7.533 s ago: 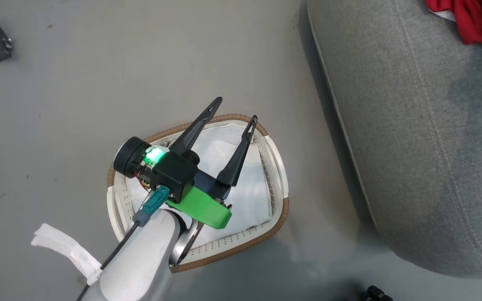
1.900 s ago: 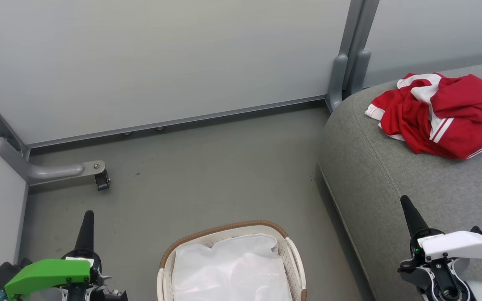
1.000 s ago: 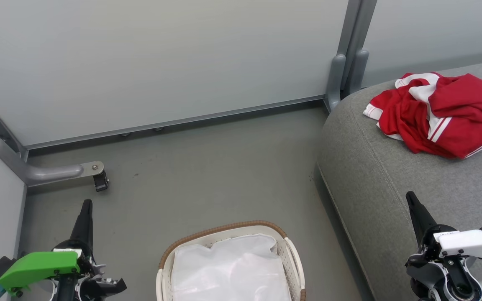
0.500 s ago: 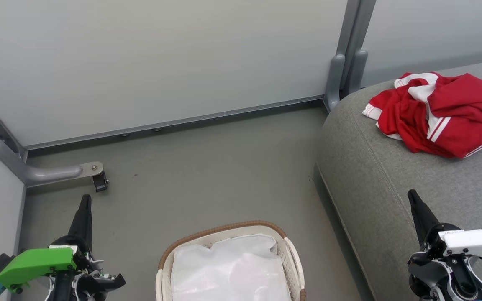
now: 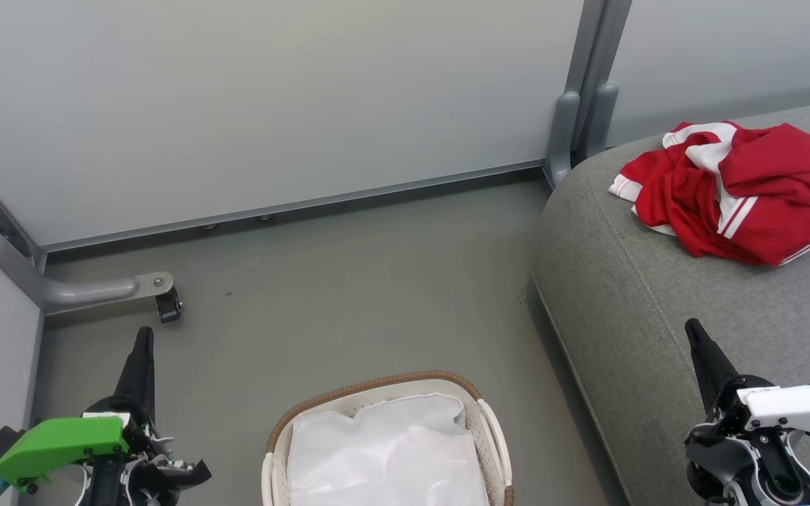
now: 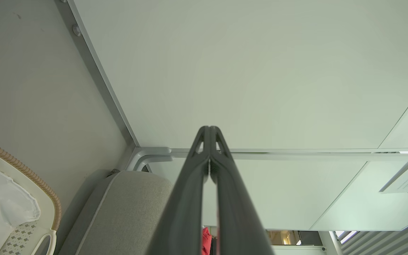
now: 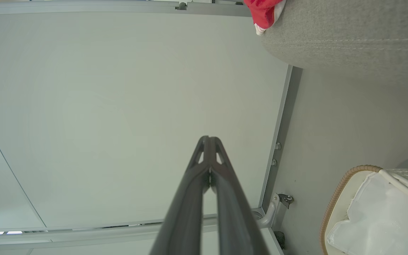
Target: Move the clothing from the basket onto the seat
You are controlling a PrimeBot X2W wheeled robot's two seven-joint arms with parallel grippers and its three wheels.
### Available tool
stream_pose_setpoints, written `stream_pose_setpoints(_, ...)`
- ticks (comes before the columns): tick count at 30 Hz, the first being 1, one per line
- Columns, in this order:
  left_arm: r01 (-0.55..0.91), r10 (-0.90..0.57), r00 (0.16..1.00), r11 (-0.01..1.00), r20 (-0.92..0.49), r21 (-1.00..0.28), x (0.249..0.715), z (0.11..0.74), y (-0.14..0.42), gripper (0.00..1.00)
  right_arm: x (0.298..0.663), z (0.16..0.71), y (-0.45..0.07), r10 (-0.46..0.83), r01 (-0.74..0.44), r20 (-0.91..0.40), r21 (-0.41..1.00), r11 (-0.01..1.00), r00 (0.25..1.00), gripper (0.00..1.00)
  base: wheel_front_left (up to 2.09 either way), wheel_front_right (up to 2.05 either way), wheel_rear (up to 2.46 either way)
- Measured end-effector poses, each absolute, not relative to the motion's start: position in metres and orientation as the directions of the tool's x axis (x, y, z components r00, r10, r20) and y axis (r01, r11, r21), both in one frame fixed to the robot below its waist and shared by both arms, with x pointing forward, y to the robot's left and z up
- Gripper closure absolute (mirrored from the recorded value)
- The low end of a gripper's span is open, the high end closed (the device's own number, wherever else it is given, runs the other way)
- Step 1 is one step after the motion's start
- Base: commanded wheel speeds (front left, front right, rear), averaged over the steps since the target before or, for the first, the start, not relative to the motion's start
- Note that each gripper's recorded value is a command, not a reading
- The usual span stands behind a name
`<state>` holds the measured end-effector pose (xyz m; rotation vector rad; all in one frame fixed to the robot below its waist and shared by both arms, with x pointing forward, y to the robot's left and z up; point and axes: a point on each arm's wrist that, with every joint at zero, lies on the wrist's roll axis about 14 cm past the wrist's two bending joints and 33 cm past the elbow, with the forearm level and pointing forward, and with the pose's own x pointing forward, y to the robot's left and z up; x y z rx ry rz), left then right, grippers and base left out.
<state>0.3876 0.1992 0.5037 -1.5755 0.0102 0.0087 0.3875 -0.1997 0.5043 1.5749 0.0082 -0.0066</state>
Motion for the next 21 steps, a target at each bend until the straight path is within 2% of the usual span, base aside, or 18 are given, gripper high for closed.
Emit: stream_pose_setpoints(21, -0.012, -0.001, 1.000, -0.005, -0.012, -1.000, 0.3876, 0.5037, 0.1992, 1.00, 0.3875, 0.5043, -0.1999, 0.000, 0.009, -0.009, 1.000, -0.004, 1.000, 1.00, 0.00, 0.00, 0.00)
